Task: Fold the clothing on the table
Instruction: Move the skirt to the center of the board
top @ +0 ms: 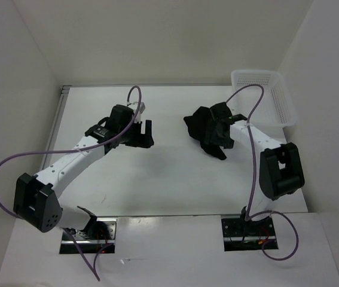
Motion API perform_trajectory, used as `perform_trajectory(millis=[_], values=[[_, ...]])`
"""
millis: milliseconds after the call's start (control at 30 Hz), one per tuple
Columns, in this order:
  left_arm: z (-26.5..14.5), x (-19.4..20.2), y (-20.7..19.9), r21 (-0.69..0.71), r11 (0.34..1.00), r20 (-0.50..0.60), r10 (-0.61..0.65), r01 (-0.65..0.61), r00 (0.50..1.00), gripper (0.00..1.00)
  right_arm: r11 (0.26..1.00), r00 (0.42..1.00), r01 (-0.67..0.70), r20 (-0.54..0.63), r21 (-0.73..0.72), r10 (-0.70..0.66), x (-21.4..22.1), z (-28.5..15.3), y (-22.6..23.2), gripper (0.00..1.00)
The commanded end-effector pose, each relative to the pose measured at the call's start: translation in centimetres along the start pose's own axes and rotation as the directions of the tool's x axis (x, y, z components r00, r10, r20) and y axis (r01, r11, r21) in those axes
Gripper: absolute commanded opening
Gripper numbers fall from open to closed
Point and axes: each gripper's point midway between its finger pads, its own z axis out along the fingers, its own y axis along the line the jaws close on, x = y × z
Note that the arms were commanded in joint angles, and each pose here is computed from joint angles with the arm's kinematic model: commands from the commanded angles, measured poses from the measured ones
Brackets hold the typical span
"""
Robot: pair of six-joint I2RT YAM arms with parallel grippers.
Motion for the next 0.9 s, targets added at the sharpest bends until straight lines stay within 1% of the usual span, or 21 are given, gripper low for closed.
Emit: perform_trajectory(millis=[0, 67, 100, 133, 167, 200, 233, 300, 333, 400, 467, 533, 567, 600, 667, 700, 800, 833, 867], values=[[-0.9, -1.0, -1.1, 0.056, 0.998, 0.055, -0.02, 0.017, 0.998, 0.9, 0.997, 0.998, 0.051, -0.024, 0.056, -0.05, 0.5, 2.4, -0.8, 0.73], [-1.2, -0.9, -1.1, 0.056, 0.998, 0.055, -0.02, 0.017, 0.998, 0.9, 0.996, 0.998, 0.063, -0.027, 0.057, -0.061, 0.6, 2.7, -0.8, 0.66], [-1.5, -1.1, -1.0, 0.05, 0.999, 0.066, -0.019, 0.016, 0.998, 0.9, 0.996, 0.997, 0.073, -0.016, 0.05, -0.072, 0.3, 3.2, -0.6, 0.59], [-1.5, -0.9, -1.0, 0.047, 0.999, 0.058, -0.02, 0.017, 0.998, 0.9, 0.997, 0.998, 0.069, 0.0, 0.042, -0.069, -0.2, 3.2, -0.3, 0.55], [-1.4, -0.6, -0.8, 0.044, 0.999, 0.049, -0.021, 0.018, 0.999, 0.9, 0.995, 0.996, 0.087, -0.011, 0.048, -0.086, 0.0, 3.5, -0.4, 0.51], [-1.7, -0.8, -0.9, 0.048, 0.999, 0.06, -0.02, 0.017, 0.998, 0.9, 0.995, 0.995, 0.097, 0.002, 0.024, -0.097, -0.6, 3.4, 0.2, 0.46], [-1.5, -0.4, -0.6, 0.036, 0.999, 0.054, -0.021, 0.019, 0.998, 0.9, 0.995, 0.995, 0.101, 0.01, -0.015, -0.101, -1.0, 3.2, 1.0, 0.29], [-1.8, -0.6, -0.7, 0.04, 0.999, 0.064, -0.02, 0.017, 0.998, 0.9, 0.993, 0.994, 0.108, 0.018, -0.045, -0.107, -1.4, 3.0, 1.7, 0.13], [-1.9, -0.6, -0.8, 0.04, 0.999, 0.063, -0.029, 0.026, 0.998, 0.9, 0.993, 0.994, 0.106, 0.031, -0.051, -0.105, -1.9, 2.8, 1.9, 0.01], [-2.0, -0.4, -0.7, 0.04, 0.999, 0.063, -0.029, 0.027, 0.998, 0.89, 0.992, 0.994, 0.101, 0.057, -0.073, -0.097, -3.2, 1.1, 2.4, 0.01], [-2.2, -0.6, -0.8, 0.043, 0.999, 0.072, -0.028, 0.025, 0.997, 0.88, 0.987, 0.987, 0.137, 0.1, -0.082, -0.129, -3.6, -1.8, 3.6, 0.01], [-2.2, -0.6, -0.8, 0.043, 0.999, 0.072, -0.028, 0.025, 0.997, 0.85, 0.98, 0.974, 0.163, 0.178, -0.117, -0.14, -5.4, -5.5, 5.6, 0.01], [-2.3, -0.5, -1.0, 0.053, 0.998, 0.068, -0.028, 0.025, 0.997, 0.83, 0.97, 0.968, 0.202, 0.178, -0.137, -0.176, -4.8, -7.5, 6.8, 0.01], [-2.3, -0.5, -1.0, 0.053, 0.998, 0.068, -0.028, 0.025, 0.997, 0.83, 0.956, 0.955, 0.212, 0.25, -0.205, -0.158, -6.8, -11.3, 8.7, 0.01], [-2.3, -0.4, -1.4, 0.076, 0.997, 0.06, -0.028, 0.023, 0.998, 0.83, 0.924, 0.942, 0.258, 0.286, -0.282, -0.176, -7.0, -15.3, 11.2, 0.01], [-2.3, -0.6, -1.6, 0.089, 0.996, 0.068, -0.027, 0.02, 0.997, 0.85, 0.894, 0.923, 0.282, 0.353, -0.349, -0.154, -8.7, -18.9, 13.0, 0.01], [-3.1, -2.3, -3.0, 0.149, 0.989, 0.111, -0.003, -0.014, 0.994, 0.86, 0.826, 0.893, 0.326, 0.435, -0.459, -0.111, -10.7, -24.7, 16.1, 0.01], [-3.3, -2.8, -3.1, 0.151, 0.988, 0.122, 0.007, -0.026, 0.992, 0.86, 0.812, 0.888, 0.333, 0.449, -0.479, -0.099, -11.3, -25.6, 16.7, 0.01], [-3.7, -3.6, -3.4, 0.157, 0.987, 0.142, 0.008, -0.031, 0.99, 0.88, 0.79, 0.868, 0.347, 0.493, -0.506, -0.065, -12.4, -28.2, 17.5, 0.01]])
